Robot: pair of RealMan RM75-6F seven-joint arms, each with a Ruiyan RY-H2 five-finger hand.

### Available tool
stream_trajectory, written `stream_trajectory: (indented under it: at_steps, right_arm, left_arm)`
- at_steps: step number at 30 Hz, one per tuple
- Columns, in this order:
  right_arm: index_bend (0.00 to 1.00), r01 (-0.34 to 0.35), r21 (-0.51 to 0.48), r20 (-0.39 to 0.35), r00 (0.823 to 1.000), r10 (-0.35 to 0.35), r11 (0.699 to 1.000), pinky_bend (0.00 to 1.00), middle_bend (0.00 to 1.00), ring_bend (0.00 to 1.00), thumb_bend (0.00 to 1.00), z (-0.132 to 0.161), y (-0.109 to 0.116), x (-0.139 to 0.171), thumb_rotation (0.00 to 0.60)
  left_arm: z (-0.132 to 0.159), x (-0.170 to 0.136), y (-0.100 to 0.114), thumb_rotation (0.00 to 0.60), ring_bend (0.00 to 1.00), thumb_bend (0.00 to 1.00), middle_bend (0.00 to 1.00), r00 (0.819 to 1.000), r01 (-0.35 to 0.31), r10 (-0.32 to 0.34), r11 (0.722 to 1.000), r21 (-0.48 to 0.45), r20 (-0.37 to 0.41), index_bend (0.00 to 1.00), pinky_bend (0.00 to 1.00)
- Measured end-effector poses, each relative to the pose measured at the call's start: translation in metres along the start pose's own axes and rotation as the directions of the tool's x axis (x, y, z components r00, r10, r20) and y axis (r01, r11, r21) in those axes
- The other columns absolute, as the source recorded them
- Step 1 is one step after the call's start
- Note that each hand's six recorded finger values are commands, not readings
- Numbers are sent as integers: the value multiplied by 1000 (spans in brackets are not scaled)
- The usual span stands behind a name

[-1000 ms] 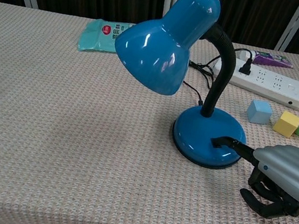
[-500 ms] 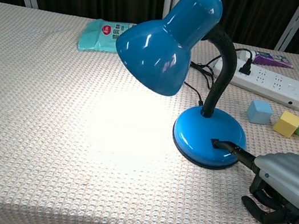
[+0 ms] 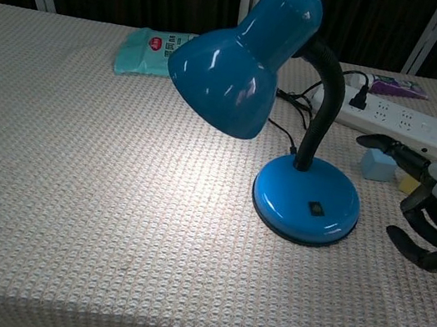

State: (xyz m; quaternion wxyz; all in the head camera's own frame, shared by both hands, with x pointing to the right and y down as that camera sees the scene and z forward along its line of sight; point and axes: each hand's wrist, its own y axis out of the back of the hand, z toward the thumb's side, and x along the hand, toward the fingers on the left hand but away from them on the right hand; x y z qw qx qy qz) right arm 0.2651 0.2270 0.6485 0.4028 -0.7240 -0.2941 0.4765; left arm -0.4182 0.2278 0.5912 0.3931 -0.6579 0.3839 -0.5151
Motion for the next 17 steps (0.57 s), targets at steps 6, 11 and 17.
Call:
stream_trajectory:
  at_steps: [6, 11, 17]
  right_arm:
    - [0, 273, 14, 134, 953, -272, 962, 443, 353, 316, 254, -49, 48, 36, 600]
    - [0, 268, 118, 246, 925, -290, 956, 0, 0, 0, 46, -100, 63, 80, 600]
    - [0, 159, 198, 393, 891, -227, 967, 0, 0, 0, 38, -136, 79, 117, 600]
  left_arm:
    - [0, 1, -2, 600, 0, 28, 21, 1000, 9, -9, 1000, -2, 1, 42, 0]
    - [-2, 2, -1, 600, 0, 28, 9, 1000, 1, -1, 1000, 0, -2, 37, 0]
    - [-2, 3, -4, 600, 0, 29, 7, 1000, 7, -7, 1000, 8, -5, 27, 0]
